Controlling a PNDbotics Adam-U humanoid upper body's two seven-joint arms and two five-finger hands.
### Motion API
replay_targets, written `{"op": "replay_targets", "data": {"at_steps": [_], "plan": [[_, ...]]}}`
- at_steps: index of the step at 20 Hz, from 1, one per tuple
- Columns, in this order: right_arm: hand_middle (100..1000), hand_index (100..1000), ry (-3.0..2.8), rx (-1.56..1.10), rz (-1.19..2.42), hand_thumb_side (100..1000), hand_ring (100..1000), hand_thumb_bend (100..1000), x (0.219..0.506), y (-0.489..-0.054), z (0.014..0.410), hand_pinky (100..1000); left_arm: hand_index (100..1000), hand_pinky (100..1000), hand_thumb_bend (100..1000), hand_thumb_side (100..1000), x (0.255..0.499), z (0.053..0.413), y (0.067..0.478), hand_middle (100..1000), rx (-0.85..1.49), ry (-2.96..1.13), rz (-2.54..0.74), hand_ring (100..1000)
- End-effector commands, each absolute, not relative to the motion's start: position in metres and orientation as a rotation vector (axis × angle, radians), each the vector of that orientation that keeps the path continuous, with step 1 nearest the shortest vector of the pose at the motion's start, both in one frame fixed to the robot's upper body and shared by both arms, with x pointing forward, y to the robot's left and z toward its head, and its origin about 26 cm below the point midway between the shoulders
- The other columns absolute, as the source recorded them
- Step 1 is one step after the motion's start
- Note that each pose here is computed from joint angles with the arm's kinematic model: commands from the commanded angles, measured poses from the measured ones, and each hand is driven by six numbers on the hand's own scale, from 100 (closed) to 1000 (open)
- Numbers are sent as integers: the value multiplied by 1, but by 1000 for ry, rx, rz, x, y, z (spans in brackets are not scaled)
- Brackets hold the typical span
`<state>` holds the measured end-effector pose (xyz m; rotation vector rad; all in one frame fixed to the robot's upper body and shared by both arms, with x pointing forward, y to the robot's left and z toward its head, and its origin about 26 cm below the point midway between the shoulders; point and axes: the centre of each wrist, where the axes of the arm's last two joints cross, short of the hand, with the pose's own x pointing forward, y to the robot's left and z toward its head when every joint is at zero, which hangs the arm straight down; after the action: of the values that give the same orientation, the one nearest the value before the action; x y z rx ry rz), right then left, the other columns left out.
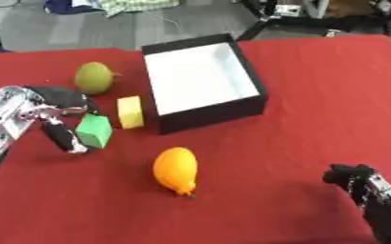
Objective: Pick up objects on the table and place them in the box.
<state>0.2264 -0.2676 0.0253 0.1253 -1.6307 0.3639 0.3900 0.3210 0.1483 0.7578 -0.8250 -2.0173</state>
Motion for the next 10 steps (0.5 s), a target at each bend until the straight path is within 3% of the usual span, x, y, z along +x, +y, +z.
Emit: {"op": "replay_targets", "data": {"at_steps": [1, 5, 10], "plan": [[711, 796, -1641, 121, 377, 1000, 806, 100, 227, -270, 29, 1000, 814, 772, 338, 405, 391, 164, 326, 626, 816, -835, -2006, 643], [710, 796, -1639, 119, 374, 1000, 805, 100, 227, -270, 29, 1000, 700, 739, 258, 350, 389, 170, 326, 504, 846, -936, -1954, 564], [710, 796, -1639, 114, 370, 1000, 805, 100, 227, -271, 29, 1000, 651, 734, 176, 316, 381, 199, 325, 457, 895, -1121, -1850, 534]]}}
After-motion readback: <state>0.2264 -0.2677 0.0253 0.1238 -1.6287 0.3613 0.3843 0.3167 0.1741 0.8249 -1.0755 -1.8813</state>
